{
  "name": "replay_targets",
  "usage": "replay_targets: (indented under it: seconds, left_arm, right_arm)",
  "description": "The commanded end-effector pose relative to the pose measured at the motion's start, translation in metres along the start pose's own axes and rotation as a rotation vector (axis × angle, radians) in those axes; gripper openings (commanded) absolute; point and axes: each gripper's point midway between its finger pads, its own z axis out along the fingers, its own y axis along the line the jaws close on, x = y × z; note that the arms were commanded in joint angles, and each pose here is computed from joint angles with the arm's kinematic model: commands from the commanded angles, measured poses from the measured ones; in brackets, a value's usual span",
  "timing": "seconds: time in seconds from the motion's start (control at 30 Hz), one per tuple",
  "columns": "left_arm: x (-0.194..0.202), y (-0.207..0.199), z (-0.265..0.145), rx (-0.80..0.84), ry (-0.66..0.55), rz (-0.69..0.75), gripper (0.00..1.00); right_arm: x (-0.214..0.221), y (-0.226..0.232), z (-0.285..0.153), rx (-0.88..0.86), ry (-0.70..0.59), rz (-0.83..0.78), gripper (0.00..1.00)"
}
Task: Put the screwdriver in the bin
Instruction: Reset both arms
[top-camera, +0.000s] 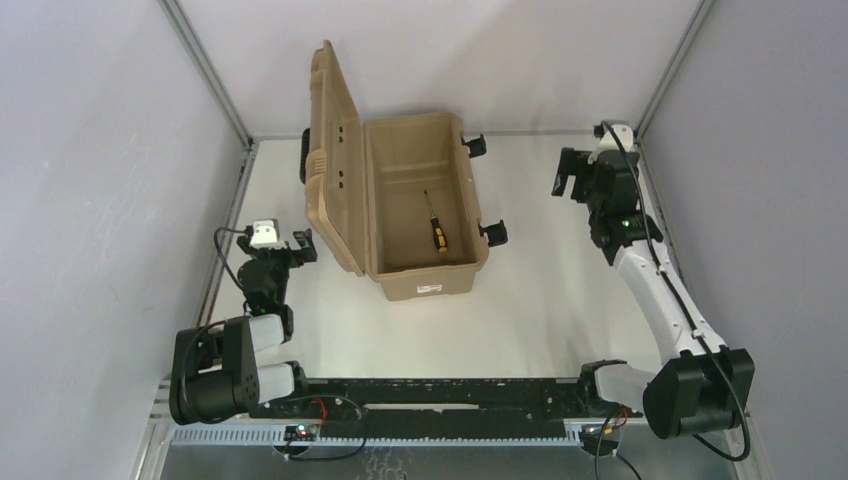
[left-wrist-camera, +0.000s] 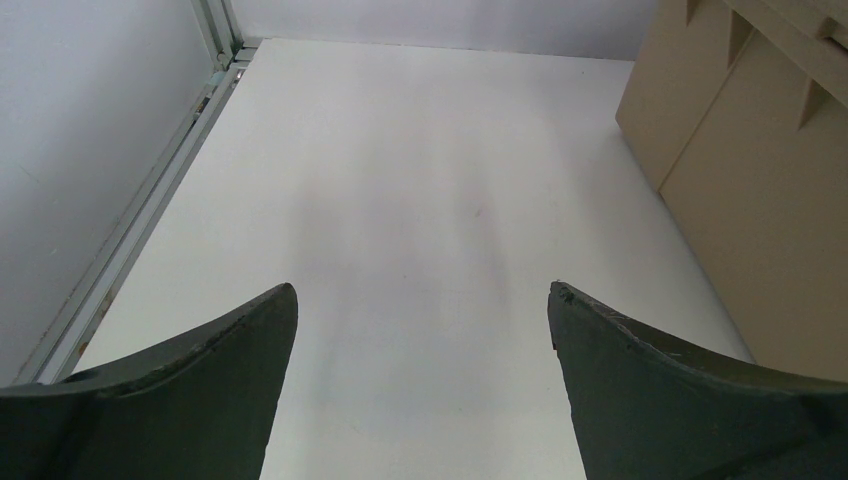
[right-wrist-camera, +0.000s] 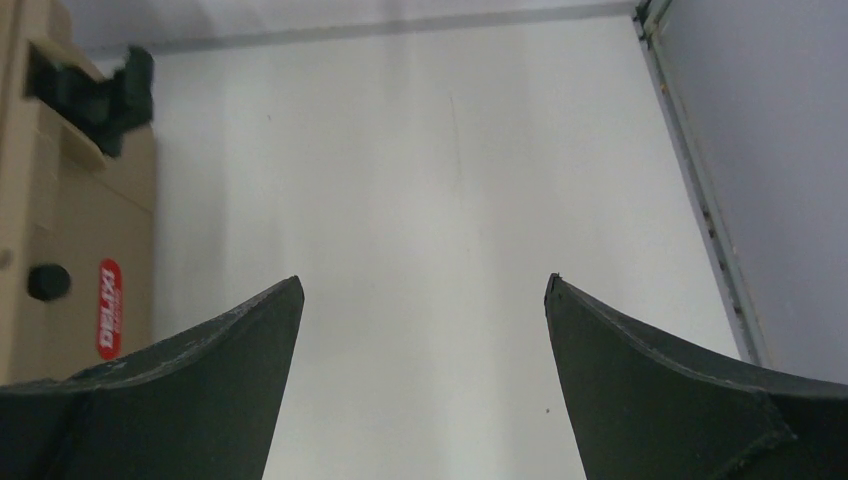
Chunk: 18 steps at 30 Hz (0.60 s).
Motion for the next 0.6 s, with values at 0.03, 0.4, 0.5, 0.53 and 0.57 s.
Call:
replay_targets:
  seconds: [0.03,0.4,0.5,0.53,0.57]
  left_arm:
    - [-0.013,-0.004,-0.003,0.018,-0.069,0.001,1.00]
    - [-0.012,-0.003,-0.003,0.016,-0.068,0.001,1.00]
    - [-0.013,-0.004,-0.003,0.018,-0.069,0.001,1.00]
    - [-0.012,-0.004,-0.003,0.017,-0.068,0.000,1.00]
    - [-0.013,-0.004,-0.003,0.017,-0.069,0.001,1.00]
  right_arm:
    - [0.010,0.004,-0.001,-0.068,-0.116,-0.008,0.99]
    - [0.115,-0.003,0.000,-0.103,-0.158,-0.034,0.97]
    - [0.127,-0.005,-0.002,-0.105,-0.187,-0.039,0.97]
    - [0.131,-0.006,-0.002,-0.102,-0.193,-0.038,0.97]
    - [0.135,-0.008,-0.002,-0.098,-0.198,-0.036,0.97]
